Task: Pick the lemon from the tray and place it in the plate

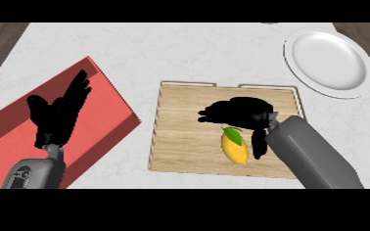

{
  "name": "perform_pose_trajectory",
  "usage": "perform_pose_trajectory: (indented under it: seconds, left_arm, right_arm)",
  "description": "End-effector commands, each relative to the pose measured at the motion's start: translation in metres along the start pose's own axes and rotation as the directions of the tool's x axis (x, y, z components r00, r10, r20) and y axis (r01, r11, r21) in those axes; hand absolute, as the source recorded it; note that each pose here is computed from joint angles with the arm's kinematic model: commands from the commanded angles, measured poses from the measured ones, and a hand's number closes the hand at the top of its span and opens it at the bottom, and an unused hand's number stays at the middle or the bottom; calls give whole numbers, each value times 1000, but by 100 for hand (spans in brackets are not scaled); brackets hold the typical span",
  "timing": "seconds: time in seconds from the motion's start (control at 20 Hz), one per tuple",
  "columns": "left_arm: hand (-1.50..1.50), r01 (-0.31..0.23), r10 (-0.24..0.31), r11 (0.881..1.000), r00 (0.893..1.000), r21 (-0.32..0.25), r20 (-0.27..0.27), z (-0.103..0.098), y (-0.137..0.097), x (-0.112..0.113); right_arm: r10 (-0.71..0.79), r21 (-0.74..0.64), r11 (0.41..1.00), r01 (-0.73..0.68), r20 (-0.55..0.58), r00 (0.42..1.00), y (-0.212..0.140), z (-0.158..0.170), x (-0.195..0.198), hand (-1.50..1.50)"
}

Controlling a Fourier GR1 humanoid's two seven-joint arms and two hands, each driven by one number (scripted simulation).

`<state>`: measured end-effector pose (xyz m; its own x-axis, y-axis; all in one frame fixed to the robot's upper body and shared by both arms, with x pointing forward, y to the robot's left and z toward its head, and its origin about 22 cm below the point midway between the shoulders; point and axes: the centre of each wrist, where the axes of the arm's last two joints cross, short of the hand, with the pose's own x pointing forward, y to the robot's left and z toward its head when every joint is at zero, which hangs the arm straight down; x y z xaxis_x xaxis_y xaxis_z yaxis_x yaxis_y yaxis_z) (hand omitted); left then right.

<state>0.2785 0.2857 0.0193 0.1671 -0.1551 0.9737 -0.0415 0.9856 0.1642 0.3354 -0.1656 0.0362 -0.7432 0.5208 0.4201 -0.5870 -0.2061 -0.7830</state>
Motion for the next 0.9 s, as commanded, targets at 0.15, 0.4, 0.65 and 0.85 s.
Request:
perform_pose_trajectory:
  seconds: [0.15,0.4,0.65,0.85]
  left_arm:
    - [0,-1,1,1000,1000,15,-8,-6,3,1]
    - [0,6,-6,1000,1000,-5,11,-5,9,-10]
    - [0,-6,6,1000,1000,10,-9,-9,17,8]
    - [0,11,-11,1000,1000,-9,22,-7,3,7]
  right_arm:
    - [61,114,991,-65,37,997,13,-24,26,150]
    - [71,108,991,-85,127,989,22,-9,9,150]
    - [33,89,995,-45,134,990,21,-21,24,150]
    - [-162,-163,978,134,-175,971,6,-19,-9,150]
